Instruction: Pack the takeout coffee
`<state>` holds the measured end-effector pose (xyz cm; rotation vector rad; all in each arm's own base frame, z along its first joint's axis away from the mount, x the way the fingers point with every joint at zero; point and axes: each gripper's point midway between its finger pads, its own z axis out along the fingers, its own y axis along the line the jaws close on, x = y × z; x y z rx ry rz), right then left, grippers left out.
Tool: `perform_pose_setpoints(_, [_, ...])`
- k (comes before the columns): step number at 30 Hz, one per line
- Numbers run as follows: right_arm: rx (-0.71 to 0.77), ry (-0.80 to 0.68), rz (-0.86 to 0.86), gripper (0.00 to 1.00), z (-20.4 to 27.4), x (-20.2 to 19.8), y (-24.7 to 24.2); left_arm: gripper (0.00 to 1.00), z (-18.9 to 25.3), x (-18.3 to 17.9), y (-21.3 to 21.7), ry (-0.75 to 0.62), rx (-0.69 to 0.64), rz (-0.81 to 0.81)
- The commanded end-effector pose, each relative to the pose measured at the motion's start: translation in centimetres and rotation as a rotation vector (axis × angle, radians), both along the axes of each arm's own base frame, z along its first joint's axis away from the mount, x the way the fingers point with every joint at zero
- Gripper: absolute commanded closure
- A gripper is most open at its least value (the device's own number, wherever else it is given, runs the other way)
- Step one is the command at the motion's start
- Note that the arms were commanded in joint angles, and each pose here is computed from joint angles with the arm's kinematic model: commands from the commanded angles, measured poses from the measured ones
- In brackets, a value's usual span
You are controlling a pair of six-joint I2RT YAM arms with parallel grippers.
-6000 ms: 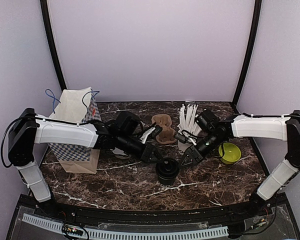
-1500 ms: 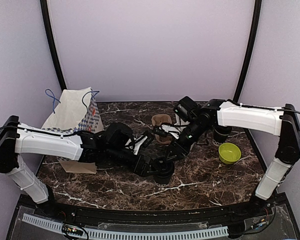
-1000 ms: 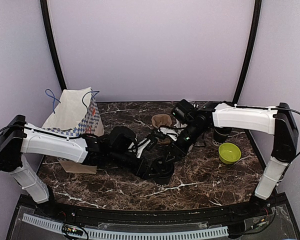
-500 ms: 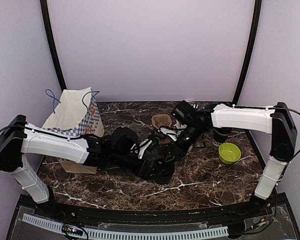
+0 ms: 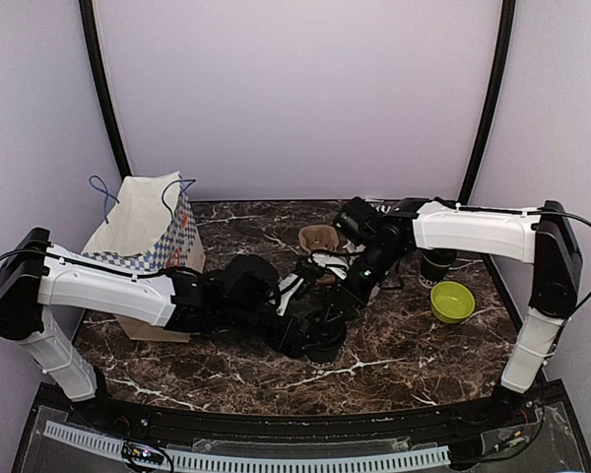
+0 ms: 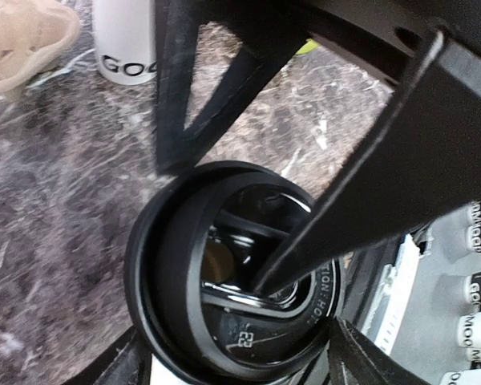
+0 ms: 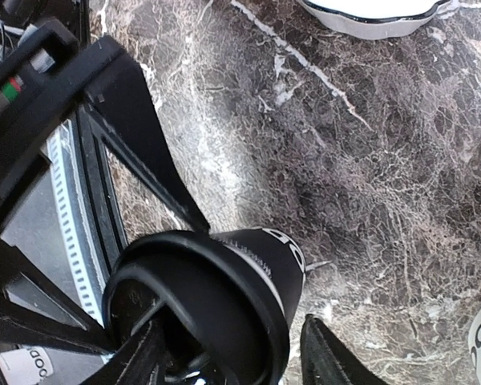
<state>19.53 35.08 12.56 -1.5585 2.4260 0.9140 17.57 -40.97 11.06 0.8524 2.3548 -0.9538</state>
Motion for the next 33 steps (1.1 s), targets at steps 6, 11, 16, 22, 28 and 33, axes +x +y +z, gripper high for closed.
perform_pose_setpoints(6, [0.024,-0.056,0.108,0.36,2.9,-1.6,-0.2,0.19,0.8,2.3,3.8,-0.117,0.185,0.085])
perform_pose_setpoints(11, [0.060,-0.061,0.140,0.34,4.4,-1.9,0.1,0.18,4.4,2.7,3.5,-0.179,0.136,0.078])
perform_pose_setpoints(16, [0.117,-0.076,0.186,0.30,6.5,-2.4,0.4,0.15,8.8,3.6,4.1,-0.293,0.114,0.083])
perform_pose_setpoints(22, [0.105,-0.231,0.248,0.27,7.4,-2.0,0.6,0.09,12.3,6.4,6.3,-0.414,0.144,0.223])
perform_pose_setpoints(28, [0.013,-0.479,0.362,0.22,6.2,-2.0,1.2,0.06,13.8,9.1,9.4,-0.412,0.133,0.421])
perform_pose_setpoints(33, [-0.039,-0.537,0.416,0.20,4.1,-2.4,1.7,0.06,14.4,10.0,12.3,-0.381,0.091,0.547])
